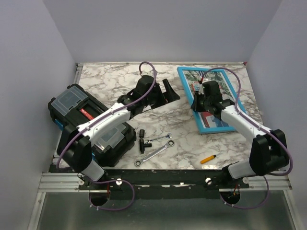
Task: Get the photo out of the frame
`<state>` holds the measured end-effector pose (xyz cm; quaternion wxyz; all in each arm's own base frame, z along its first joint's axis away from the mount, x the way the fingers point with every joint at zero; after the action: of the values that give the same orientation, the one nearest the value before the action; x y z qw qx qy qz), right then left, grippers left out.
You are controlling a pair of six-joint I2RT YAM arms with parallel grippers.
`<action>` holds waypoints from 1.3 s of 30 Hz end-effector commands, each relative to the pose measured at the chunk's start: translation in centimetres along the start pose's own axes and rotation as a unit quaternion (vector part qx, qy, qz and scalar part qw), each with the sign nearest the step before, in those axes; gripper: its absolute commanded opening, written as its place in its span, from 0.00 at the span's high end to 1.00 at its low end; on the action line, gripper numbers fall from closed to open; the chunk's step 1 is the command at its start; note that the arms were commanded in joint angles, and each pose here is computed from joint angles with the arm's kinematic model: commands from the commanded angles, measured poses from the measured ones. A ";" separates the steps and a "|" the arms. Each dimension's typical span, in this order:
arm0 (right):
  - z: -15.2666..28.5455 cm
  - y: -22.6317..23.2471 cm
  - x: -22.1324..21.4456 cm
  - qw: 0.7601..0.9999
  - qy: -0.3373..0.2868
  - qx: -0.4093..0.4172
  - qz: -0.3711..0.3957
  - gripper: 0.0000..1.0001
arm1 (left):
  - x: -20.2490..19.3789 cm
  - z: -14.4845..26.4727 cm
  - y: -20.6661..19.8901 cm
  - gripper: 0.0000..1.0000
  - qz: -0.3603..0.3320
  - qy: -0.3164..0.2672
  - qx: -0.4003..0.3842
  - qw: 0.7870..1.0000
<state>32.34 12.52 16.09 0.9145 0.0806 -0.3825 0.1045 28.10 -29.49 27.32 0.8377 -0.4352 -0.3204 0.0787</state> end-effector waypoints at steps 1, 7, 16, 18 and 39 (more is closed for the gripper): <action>2.6 1.9 1.2 0.996 -0.045 0.071 -0.023 0.99 | 0.7 -3.6 -1.0 0.01 0.128 0.009 -0.003 0.992; 4.9 2.7 0.9 0.991 -0.067 0.109 -0.029 0.99 | 0.5 -6.9 -0.3 0.02 0.188 0.016 -0.006 0.982; 6.6 3.5 0.5 0.985 -0.078 0.146 -0.044 0.99 | -0.2 -11.0 0.1 0.17 0.225 0.030 -0.021 0.974; 6.9 3.6 0.4 0.985 -0.080 0.149 -0.045 0.99 | -0.6 -11.6 0.1 0.22 0.232 0.036 -0.022 0.972; 9.4 4.7 -0.1 0.995 -0.050 0.089 0.009 0.03 | 0.1 -10.1 0.3 1.00 0.192 0.016 0.007 0.981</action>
<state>25.83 14.08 19.91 0.8895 0.1919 -0.3985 0.1146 34.73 -37.69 19.29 0.8229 -0.4797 -0.1773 0.2474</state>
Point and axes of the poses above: each gripper's point midway between its finger pads, its own z axis back along the fingers, its own y axis along the line the jaws close on, x = y × z, the point moved 6 cm from there along z, back along the fingers, and after that the axes turned 6 degrees about z, right-handed, at the moved point
